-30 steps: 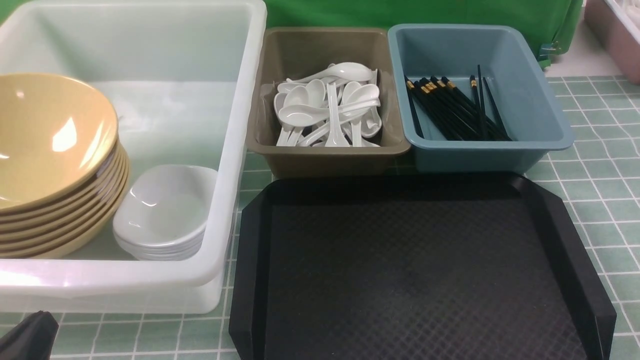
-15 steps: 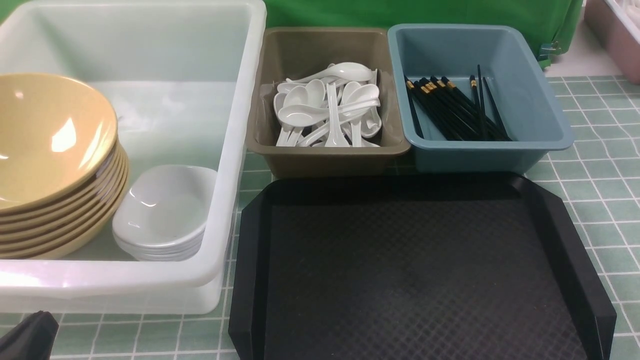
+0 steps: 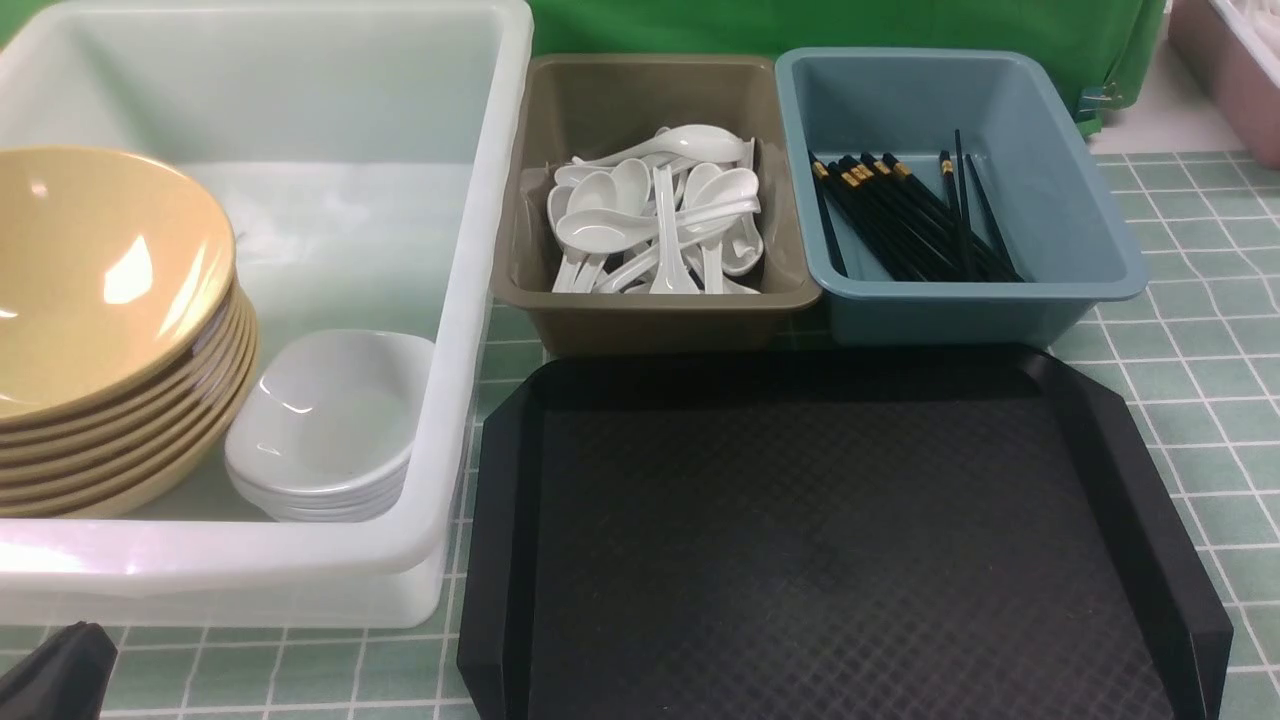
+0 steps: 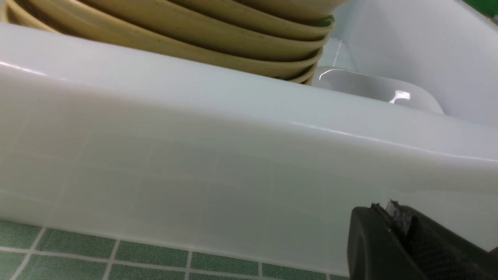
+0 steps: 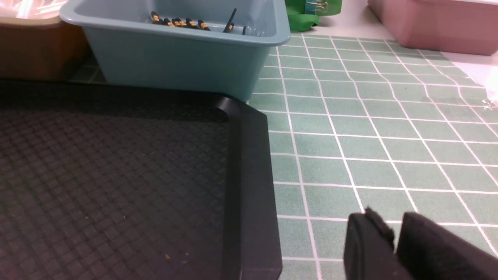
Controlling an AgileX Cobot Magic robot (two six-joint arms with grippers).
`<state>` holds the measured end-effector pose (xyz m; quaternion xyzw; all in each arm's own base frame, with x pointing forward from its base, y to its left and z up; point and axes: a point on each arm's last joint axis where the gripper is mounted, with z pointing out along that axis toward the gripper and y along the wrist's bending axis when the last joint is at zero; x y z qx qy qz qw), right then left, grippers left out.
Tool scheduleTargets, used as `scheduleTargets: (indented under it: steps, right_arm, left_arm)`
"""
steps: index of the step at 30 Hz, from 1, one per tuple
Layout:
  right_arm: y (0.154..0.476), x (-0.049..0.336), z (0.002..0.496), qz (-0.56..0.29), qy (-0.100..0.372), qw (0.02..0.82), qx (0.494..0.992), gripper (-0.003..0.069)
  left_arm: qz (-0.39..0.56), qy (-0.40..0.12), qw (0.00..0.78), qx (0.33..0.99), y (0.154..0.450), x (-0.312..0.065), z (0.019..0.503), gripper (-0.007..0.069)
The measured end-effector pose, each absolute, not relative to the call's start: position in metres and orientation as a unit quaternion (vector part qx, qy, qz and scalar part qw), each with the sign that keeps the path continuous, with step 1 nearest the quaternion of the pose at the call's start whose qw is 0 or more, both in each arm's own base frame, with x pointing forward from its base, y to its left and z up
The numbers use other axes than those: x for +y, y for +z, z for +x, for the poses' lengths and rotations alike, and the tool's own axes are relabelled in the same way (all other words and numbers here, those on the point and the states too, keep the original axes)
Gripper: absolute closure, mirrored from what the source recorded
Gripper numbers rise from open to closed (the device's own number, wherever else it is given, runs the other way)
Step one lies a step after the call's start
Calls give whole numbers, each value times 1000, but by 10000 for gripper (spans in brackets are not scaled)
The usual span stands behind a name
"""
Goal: On blue table put chopsticks spoon bowls plates into blue grey white boxes.
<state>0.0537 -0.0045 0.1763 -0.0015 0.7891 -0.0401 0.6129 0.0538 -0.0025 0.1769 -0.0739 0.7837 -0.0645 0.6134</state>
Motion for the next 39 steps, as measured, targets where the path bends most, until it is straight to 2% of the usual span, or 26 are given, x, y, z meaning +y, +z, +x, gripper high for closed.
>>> scheduleTargets:
  steps: [39]
  right_arm:
    - [176,-4,54,-2,-40,613,789,449]
  left_arm:
    - [-74,-65,613,784,177,-3,54,623]
